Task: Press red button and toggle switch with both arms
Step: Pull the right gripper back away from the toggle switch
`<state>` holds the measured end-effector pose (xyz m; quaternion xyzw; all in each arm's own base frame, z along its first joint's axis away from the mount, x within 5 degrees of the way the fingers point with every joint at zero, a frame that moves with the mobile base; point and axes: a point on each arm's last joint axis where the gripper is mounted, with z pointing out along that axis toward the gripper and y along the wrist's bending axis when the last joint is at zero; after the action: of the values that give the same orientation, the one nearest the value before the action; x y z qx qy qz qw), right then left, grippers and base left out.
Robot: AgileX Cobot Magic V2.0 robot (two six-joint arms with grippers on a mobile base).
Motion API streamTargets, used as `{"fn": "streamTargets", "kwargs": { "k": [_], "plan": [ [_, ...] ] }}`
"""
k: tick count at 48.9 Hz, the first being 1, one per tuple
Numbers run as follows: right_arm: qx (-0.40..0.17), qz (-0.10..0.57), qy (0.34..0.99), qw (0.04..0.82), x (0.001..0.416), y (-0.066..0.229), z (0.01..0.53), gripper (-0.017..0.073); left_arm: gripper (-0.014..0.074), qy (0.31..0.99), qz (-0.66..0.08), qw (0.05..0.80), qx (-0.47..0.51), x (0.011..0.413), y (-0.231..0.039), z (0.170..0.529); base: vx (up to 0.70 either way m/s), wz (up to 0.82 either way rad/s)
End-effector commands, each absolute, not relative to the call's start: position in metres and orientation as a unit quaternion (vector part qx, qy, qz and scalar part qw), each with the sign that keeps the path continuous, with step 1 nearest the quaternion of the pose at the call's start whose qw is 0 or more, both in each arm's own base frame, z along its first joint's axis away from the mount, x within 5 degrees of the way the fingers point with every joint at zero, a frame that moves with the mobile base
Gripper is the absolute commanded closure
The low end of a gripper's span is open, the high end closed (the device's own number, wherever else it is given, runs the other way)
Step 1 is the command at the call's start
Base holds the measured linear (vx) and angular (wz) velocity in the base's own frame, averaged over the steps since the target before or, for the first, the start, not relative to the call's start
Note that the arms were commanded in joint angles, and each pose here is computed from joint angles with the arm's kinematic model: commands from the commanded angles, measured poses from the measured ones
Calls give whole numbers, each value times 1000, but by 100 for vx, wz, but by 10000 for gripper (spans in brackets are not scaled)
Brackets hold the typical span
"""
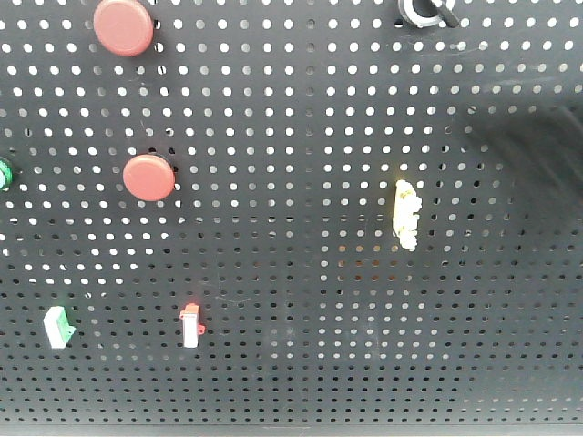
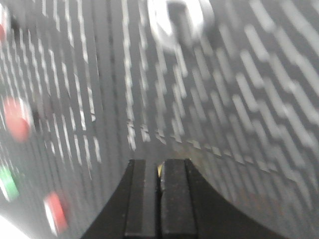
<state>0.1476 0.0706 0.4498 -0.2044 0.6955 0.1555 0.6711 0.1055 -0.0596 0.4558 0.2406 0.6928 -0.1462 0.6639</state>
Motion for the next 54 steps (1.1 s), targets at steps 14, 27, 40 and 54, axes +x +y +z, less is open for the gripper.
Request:
{"fn": "streamTargets", "kwargs": {
  "k": [14,27,40,54],
  "plan": [
    [-197,113,634,739,47,27,371,562,591,734,-151,621,230,79,-47,359,0,0],
    [-189,113,611,760,27,19,343,562,591,730,-173,634,187,65,-39,320,0,0],
    [-221,127,661,706,26,24,329,562,591,737,-173,625,191,65,-39,317,0,0],
    [-222,127,661,705,26,24,329,562,591,737,-173,625,191,65,-39,317,0,0]
  ]
}}
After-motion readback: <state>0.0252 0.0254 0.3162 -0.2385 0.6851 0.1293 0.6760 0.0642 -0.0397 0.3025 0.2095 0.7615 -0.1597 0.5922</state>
